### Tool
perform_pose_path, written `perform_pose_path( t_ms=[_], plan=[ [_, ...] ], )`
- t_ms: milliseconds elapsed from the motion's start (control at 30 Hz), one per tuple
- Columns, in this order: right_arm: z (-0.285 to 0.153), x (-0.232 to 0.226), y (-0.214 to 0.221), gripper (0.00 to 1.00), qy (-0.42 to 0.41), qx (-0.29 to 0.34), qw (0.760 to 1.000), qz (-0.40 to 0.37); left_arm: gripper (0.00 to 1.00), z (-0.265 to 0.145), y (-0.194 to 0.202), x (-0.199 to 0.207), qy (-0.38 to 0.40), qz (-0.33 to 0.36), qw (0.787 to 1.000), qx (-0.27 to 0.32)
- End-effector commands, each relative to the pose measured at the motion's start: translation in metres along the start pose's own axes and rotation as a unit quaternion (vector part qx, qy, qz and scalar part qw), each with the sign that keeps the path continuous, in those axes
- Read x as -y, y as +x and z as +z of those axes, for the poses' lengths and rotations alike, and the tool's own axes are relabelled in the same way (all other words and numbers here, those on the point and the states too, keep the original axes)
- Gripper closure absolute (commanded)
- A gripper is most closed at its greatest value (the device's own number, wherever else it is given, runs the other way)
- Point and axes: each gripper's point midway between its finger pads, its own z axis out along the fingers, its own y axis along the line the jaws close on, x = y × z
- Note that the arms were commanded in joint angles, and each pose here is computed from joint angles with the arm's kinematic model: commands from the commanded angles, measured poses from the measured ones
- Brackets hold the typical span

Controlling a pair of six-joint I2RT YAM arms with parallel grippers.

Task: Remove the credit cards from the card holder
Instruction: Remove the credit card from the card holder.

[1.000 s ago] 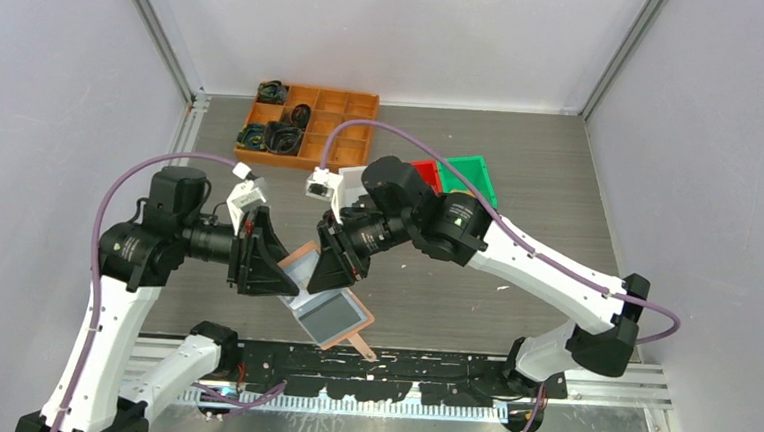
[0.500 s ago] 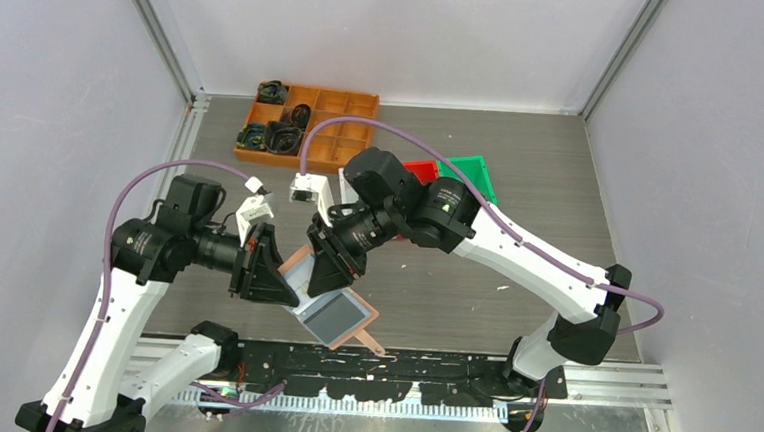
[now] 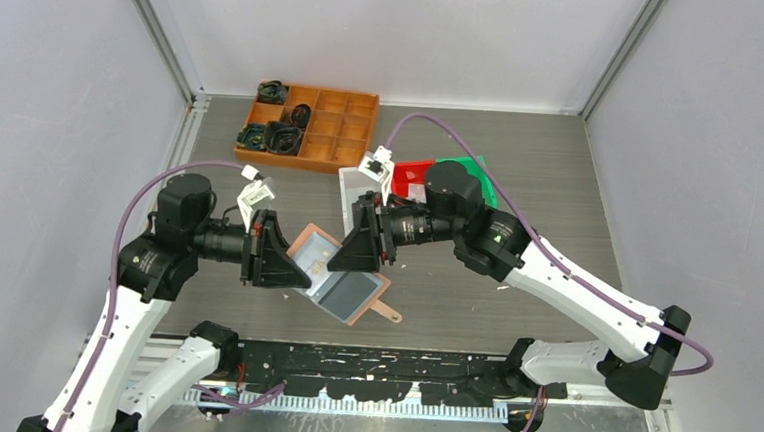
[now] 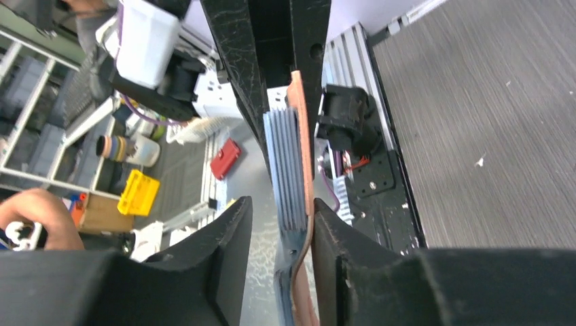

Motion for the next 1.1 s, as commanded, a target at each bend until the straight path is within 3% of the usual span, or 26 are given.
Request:
perform_pose_path(
  t_ms=[0,133,233,300,400,700,833,967,1067],
  plan=[
    [-0.013,-0.050,-0.043,0.65,-0.071,0.090,0.993,-0.028,1.00,0.001,-0.036,0.008,-0.003,0.021,0.998,0.050],
    [-0.013,-0.043,-0.039,0.90,-0.051,0.080,0.995,-0.031,0.98,-0.001,-0.036,0.013,0.004,0.020,0.999,0.049],
    [-0.014,-0.037,-0.036,0.99,-0.030,0.059,0.997,-0.042,0.50,-0.002,-0.032,0.018,0.012,0.007,0.999,0.037],
    [-0.012,-0.036,-0.031,0.99,-0.029,0.036,0.998,-0.044,0.40,-0.002,-0.031,0.020,0.019,0.000,0.999,0.029],
    [-0.010,-0.037,-0.025,0.99,-0.034,0.008,0.998,-0.051,0.37,-0.002,-0.029,0.022,0.031,-0.003,0.999,0.019],
    [0.000,-0.042,-0.014,0.99,-0.040,-0.049,0.995,-0.078,0.54,0.001,-0.025,0.022,0.070,-0.037,0.997,-0.004],
    [0.003,-0.044,-0.020,0.98,-0.043,-0.049,0.994,-0.084,0.72,0.000,-0.019,0.026,0.088,-0.052,0.995,-0.014],
    [0.008,-0.042,-0.028,0.78,-0.039,-0.042,0.994,-0.088,0.97,0.000,-0.014,0.025,0.092,-0.055,0.994,-0.017],
    [0.004,-0.030,-0.039,0.58,-0.009,-0.022,0.996,-0.080,1.00,0.002,-0.017,0.017,0.074,-0.057,0.996,-0.012]
  ],
)
